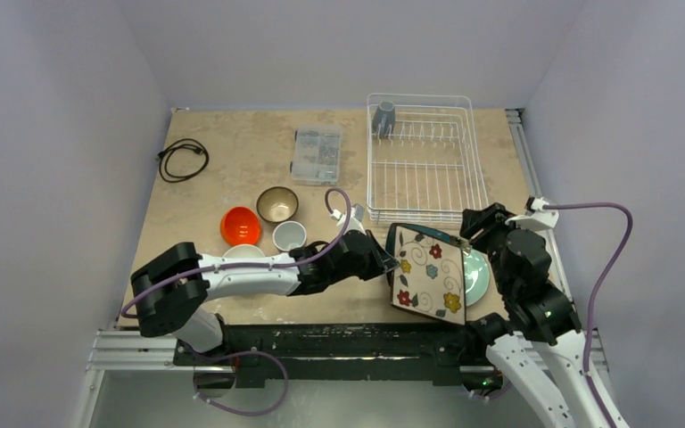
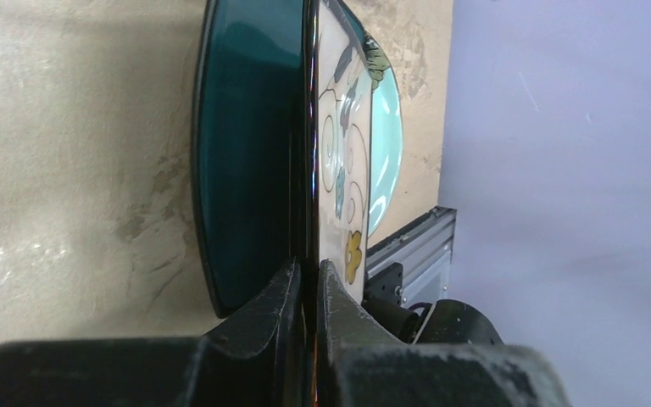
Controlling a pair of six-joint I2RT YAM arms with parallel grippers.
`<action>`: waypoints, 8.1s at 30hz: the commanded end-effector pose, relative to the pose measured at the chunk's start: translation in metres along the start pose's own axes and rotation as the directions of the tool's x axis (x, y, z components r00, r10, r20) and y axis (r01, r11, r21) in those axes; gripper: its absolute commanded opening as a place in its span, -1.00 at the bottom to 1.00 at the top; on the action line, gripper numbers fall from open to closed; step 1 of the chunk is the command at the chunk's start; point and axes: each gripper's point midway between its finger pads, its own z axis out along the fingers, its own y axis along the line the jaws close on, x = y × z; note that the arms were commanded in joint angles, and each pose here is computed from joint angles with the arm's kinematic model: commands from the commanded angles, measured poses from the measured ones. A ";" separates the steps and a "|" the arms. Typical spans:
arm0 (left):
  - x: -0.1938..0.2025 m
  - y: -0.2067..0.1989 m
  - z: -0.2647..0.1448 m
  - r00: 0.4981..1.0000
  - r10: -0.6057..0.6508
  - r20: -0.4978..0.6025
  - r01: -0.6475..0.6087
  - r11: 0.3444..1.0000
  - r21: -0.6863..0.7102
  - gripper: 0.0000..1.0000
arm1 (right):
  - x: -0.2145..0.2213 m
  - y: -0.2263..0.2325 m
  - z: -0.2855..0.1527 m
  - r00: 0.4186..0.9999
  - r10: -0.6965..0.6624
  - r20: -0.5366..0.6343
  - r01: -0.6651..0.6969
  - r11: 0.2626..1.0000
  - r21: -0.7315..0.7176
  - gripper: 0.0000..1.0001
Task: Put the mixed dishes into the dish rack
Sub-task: Pick up the plate at the center of the board.
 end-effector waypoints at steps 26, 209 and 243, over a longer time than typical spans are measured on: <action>-0.016 -0.027 -0.021 0.988 -0.151 0.000 0.147 0.957 0.249 -1.00 | 0.122 0.001 -0.005 0.868 0.210 -0.451 -0.203 0.977 0.064 -0.20; 0.114 0.005 -0.024 0.861 -0.007 -0.508 0.093 0.985 0.145 0.25 | 0.203 -0.002 0.031 0.796 0.123 -0.593 -0.152 0.988 0.000 -0.24; 0.068 -0.063 -0.049 0.939 0.152 -0.308 -0.023 0.923 0.384 -1.00 | 0.079 0.042 0.006 0.927 -0.029 -0.373 -0.045 0.981 -0.190 -0.29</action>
